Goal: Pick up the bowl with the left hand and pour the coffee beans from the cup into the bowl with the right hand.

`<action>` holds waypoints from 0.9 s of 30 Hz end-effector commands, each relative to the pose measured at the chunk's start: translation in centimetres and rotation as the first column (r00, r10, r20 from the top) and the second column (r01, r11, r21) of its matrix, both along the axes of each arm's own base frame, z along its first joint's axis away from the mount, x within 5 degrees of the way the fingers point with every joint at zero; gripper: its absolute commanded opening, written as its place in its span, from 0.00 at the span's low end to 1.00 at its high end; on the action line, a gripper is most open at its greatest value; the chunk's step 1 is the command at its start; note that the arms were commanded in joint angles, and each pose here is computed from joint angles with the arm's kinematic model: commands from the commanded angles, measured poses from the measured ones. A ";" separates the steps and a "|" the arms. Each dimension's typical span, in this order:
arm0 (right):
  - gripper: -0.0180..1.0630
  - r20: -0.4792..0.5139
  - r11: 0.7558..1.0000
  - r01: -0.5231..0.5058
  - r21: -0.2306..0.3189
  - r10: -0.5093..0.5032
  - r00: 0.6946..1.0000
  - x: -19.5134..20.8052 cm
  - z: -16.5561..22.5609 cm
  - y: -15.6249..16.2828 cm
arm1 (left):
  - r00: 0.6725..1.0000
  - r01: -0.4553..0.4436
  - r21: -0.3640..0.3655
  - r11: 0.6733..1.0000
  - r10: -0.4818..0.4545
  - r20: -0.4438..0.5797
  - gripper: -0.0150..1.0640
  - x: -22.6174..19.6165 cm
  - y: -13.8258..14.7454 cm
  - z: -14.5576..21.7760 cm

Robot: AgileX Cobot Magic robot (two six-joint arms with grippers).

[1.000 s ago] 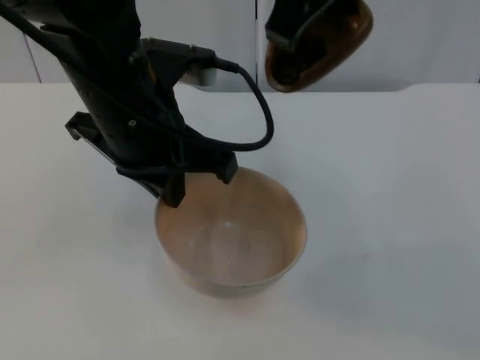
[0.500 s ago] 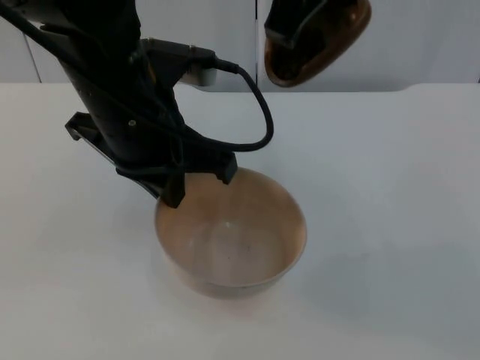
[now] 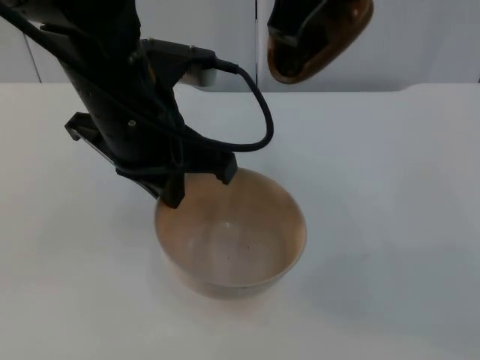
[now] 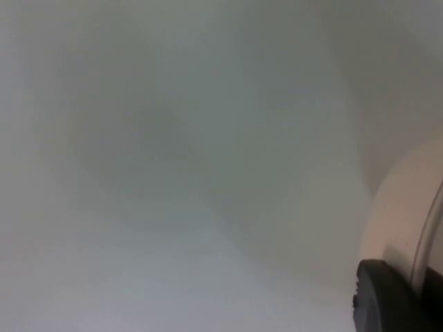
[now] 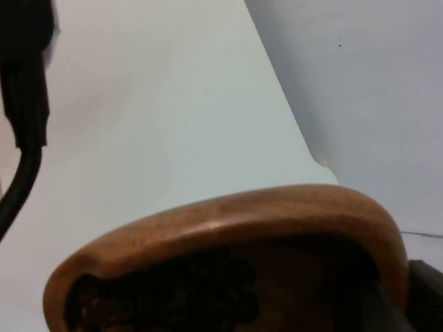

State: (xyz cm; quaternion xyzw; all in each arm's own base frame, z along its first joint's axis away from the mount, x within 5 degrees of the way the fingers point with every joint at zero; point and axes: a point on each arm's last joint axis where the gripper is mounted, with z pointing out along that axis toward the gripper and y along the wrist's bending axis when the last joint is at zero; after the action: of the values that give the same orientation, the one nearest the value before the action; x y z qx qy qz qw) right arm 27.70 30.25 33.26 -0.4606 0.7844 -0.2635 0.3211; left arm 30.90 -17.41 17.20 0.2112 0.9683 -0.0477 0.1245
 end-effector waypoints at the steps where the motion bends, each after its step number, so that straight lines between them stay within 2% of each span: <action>1: 0.02 0.017 1.000 -0.013 -0.023 0.013 1.000 -0.2 0.0 -0.1 | 1.000 -0.002 -0.008 1.000 0.002 -0.010 0.01 -0.3 -0.2 0.0; 4: 0.02 0.026 0.997 0.013 -0.076 -0.011 1.000 -0.2 -1.7 -0.6 | 1.000 -0.003 -0.011 1.000 0.002 -0.005 0.01 -0.2 -0.2 0.0; 6: 0.02 0.019 0.996 0.013 -0.090 -0.012 1.000 -0.2 -2.1 -0.7 | 1.000 -0.003 -0.011 1.000 0.002 -0.005 0.01 -0.2 -0.2 0.0; 8: 0.02 0.006 0.997 0.031 -0.068 -0.030 1.000 -0.3 -2.4 -0.7 | 1.000 -0.003 -0.012 1.000 0.003 -0.003 0.01 -0.2 -0.2 0.0; 12: 0.02 0.013 0.997 0.024 -0.070 -0.024 1.000 -0.5 -2.3 -0.5 | 1.000 -0.003 -0.012 1.000 0.003 -0.003 0.01 -0.2 -0.2 0.0; 18: 0.02 0.080 0.995 -0.015 -0.103 0.023 0.997 -1.3 -1.8 0.4 | 1.000 -0.003 -0.012 1.000 0.003 -0.003 0.01 -0.2 -0.2 0.0; 27: 0.02 0.113 0.992 -0.030 -0.126 0.044 0.993 -1.5 -1.5 0.7 | 1.000 -0.002 -0.009 1.000 0.002 -0.008 0.01 -0.3 -0.2 0.0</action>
State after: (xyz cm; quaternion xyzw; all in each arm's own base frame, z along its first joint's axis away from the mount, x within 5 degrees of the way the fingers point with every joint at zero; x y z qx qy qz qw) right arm 26.28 30.97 31.10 -0.4796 0.7468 -0.3234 0.3281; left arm 30.91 -17.42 17.21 0.2121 0.9680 -0.0479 0.1255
